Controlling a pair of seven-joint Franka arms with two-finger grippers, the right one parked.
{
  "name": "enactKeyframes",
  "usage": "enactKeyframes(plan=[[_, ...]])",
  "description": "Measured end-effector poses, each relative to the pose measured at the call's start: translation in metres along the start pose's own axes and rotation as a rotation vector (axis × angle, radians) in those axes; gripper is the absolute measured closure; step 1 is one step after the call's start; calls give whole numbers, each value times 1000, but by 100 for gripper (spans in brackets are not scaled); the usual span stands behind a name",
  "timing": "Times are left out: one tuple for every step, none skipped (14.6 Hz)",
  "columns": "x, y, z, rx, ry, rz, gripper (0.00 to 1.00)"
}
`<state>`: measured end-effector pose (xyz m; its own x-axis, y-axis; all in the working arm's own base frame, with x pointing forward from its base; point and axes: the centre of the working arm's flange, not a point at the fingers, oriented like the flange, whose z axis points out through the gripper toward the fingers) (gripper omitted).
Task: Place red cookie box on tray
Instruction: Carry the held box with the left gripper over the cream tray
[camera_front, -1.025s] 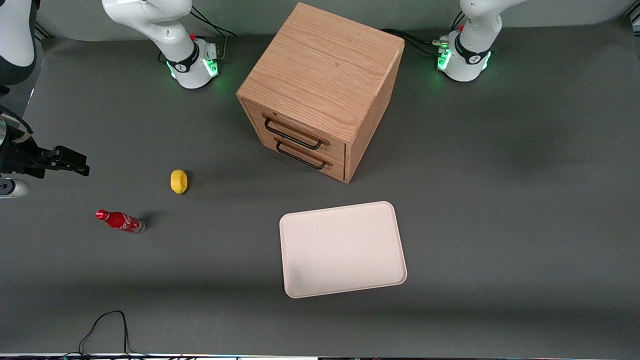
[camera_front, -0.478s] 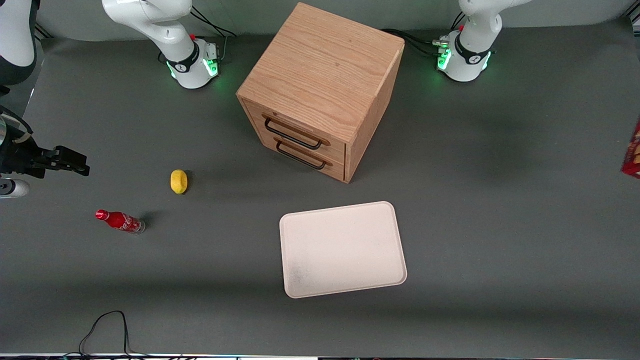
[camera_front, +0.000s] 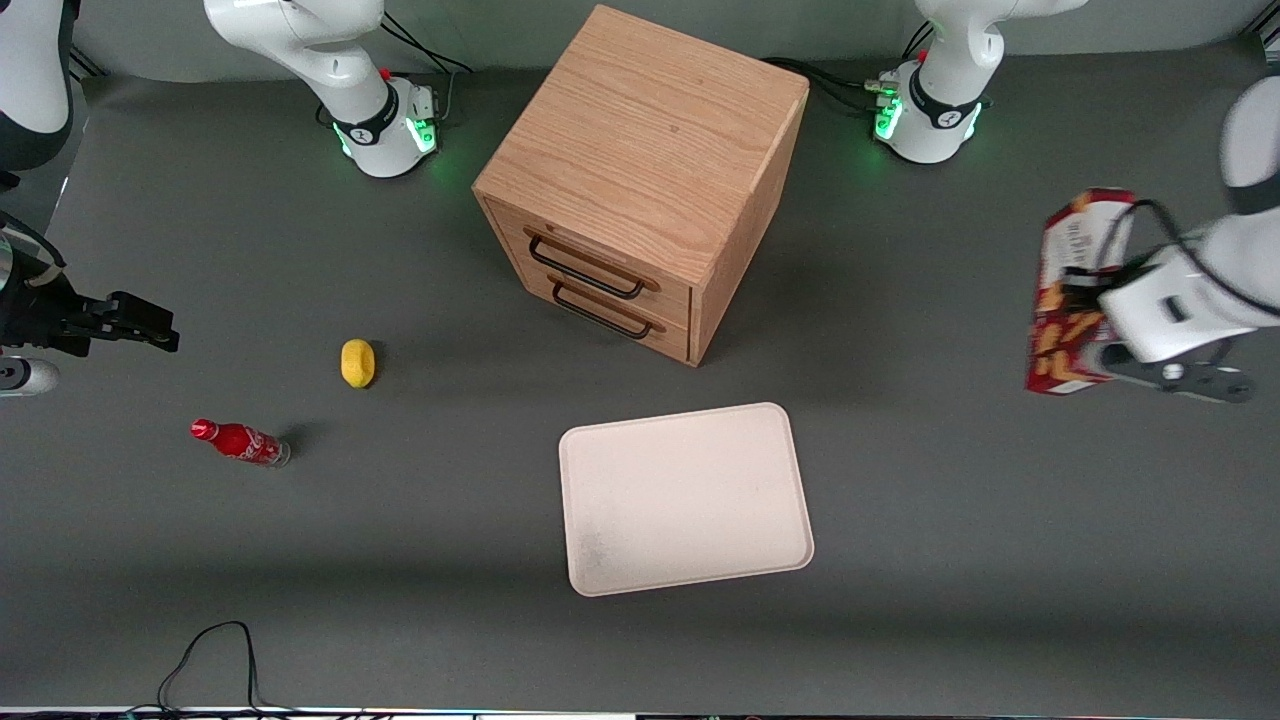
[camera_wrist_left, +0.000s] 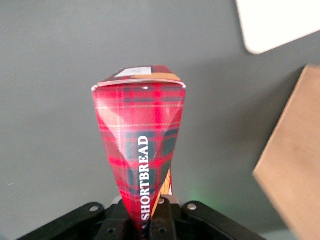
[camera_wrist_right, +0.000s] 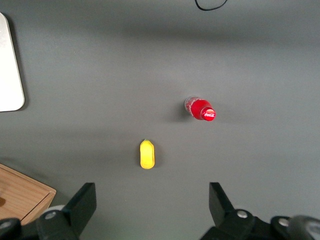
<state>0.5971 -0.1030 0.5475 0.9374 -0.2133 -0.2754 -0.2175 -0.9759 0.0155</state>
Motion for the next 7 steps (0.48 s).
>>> enactKeyframes(plan=[[13,29,5,-6,21,-31,93],[29,55,15,-18,47,-60,93],[45,78,27,-32,73,-80,93],[65,101,46,-49,100,-101,93],[82,121,63,-65,117,-119,93],[97,141,80,-82,136,-143,93],[110,163,96,-98,150,-168,93]])
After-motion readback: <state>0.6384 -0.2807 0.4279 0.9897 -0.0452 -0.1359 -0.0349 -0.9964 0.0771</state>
